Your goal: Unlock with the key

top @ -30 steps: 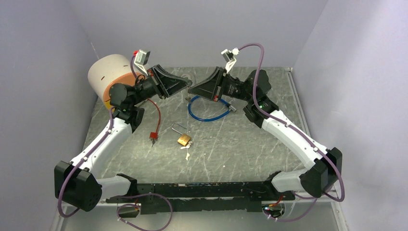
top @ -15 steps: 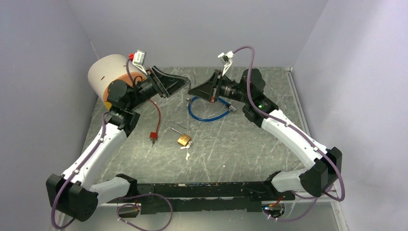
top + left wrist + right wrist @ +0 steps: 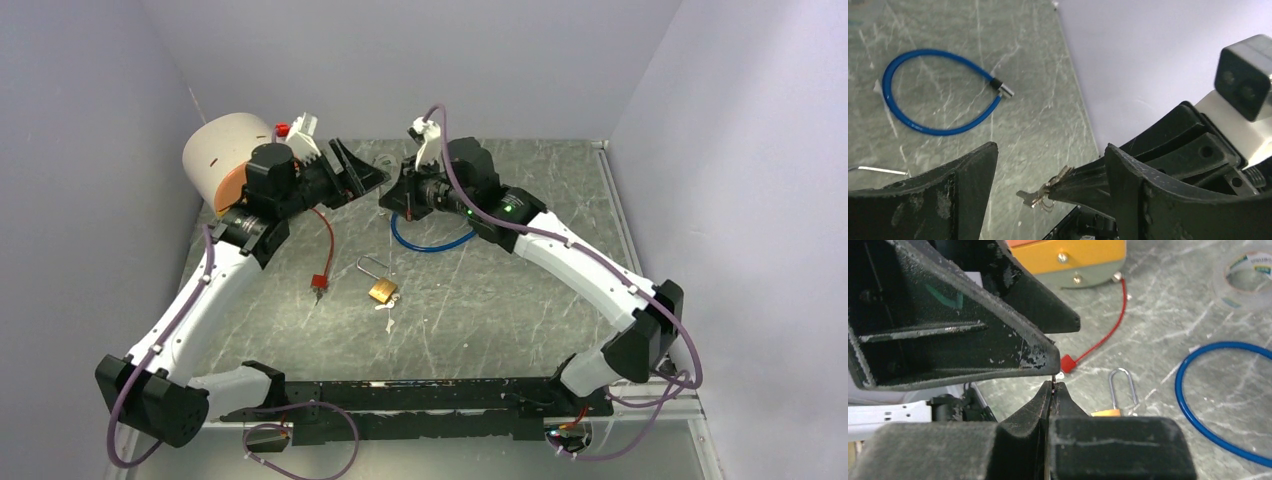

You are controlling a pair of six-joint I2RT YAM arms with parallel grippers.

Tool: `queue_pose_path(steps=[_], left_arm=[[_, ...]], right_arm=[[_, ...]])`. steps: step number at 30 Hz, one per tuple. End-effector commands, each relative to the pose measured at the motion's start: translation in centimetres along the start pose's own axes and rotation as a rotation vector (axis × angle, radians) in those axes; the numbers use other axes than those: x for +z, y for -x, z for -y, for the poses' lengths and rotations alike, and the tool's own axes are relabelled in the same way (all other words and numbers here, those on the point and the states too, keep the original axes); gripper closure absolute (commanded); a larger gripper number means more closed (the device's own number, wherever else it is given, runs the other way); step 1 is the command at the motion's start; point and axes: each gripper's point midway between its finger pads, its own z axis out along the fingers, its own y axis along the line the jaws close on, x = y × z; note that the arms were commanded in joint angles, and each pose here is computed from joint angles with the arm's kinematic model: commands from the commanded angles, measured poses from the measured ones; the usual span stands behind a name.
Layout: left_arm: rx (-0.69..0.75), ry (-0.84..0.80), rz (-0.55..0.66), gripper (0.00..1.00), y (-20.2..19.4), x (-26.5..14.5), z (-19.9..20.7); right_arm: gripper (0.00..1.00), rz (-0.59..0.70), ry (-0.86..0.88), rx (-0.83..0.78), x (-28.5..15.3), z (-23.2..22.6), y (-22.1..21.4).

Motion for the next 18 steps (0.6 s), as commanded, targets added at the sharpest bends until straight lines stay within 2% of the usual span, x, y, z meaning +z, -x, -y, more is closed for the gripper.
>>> queue_pose_path(steps=[1, 4, 8, 14, 18], left_arm=[[0.022, 0.017, -0.040, 0.20, -1.2, 0.0, -1.0], [0.009, 0.047, -0.073, 0.25, -2.1, 0.3, -2.1], [-0.020, 0.062, -0.113, 0.40, -3.0, 0.9, -2.9], [-0.036, 0.090, -0.156, 0.47, -4.0, 1.8, -4.1], [-0.034, 0.116, -0.170, 0.64, -4.3, 1.9, -4.7]], right_arm=[[1.00, 0.001, -0.064, -0.035, 0.0, 0.7, 0.9], [1.00, -0.020, -0.071, -0.024, 0.3, 0.9, 0.4], [1.00, -0.039, -0.070, -0.008, 0.9, 0.9, 0.1], [1.00, -0.070, -0.061, 0.012, 1.7, 0.7, -0.4], [1.00, -0.091, -0.076, 0.019, 2.2, 1.0, -0.9]])
